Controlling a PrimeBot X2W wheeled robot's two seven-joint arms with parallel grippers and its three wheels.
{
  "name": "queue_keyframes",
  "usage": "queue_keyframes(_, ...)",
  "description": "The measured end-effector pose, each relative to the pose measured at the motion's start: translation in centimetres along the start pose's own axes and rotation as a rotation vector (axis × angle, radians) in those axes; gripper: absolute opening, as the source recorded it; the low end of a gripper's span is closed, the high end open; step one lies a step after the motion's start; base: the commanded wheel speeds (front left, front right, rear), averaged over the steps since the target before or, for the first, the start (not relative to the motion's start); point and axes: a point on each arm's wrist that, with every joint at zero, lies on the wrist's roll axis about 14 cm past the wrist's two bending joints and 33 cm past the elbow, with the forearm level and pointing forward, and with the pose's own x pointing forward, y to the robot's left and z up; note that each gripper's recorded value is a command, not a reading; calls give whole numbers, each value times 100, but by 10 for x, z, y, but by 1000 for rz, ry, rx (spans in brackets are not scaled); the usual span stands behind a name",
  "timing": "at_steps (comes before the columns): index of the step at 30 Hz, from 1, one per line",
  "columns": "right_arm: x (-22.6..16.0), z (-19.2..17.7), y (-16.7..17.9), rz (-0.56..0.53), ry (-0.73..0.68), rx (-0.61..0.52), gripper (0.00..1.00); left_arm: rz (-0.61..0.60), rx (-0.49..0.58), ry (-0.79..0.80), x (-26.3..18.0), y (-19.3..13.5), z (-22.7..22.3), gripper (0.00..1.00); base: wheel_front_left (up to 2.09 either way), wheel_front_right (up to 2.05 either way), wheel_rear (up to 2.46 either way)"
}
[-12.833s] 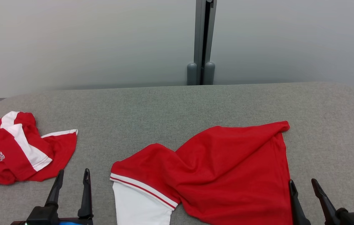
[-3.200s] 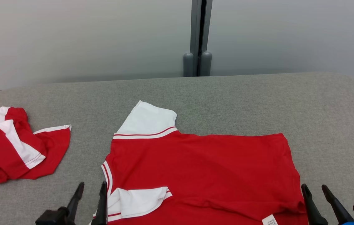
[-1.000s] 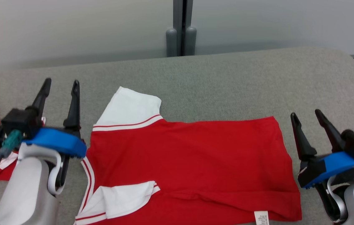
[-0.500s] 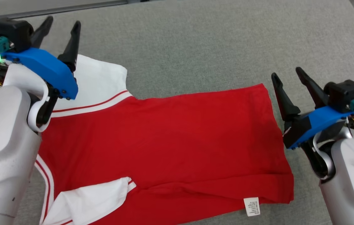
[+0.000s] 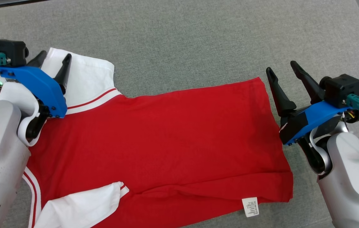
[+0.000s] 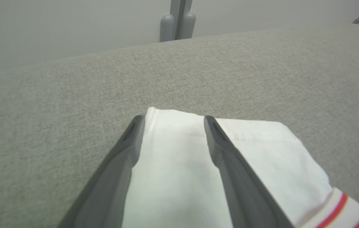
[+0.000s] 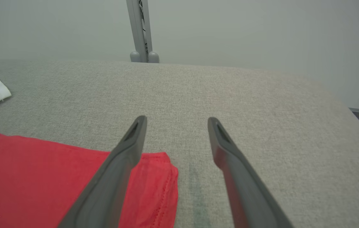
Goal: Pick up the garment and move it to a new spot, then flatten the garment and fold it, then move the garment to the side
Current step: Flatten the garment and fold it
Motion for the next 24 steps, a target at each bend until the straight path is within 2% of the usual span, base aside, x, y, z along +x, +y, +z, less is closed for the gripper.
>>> queue_keyframes(10, 7, -8, 2, 10, 18, 2, 100, 0, -10, 49, 2, 4, -24, 100, 0, 0, 0)
queue_keyframes(13, 8, -8, 2, 12, 19, -2, 100, 3, 3, 57, 5, 5, -26, 100, 0, 0, 0)
queue_keyframes(15, 8, -9, 2, 13, 24, -4, 100, 14, 53, 50, 5, 10, -24, 100, 0, 0, 0)
queue_keyframes(23, 6, -12, -1, 10, 41, -7, 100, 24, 55, 77, 9, 9, -29, 100, 0, 0, 0)
queue_keyframes(24, 6, -13, 0, 11, 43, -7, 100, 23, 55, 80, 10, 8, -30, 45, 0, 0, 0)
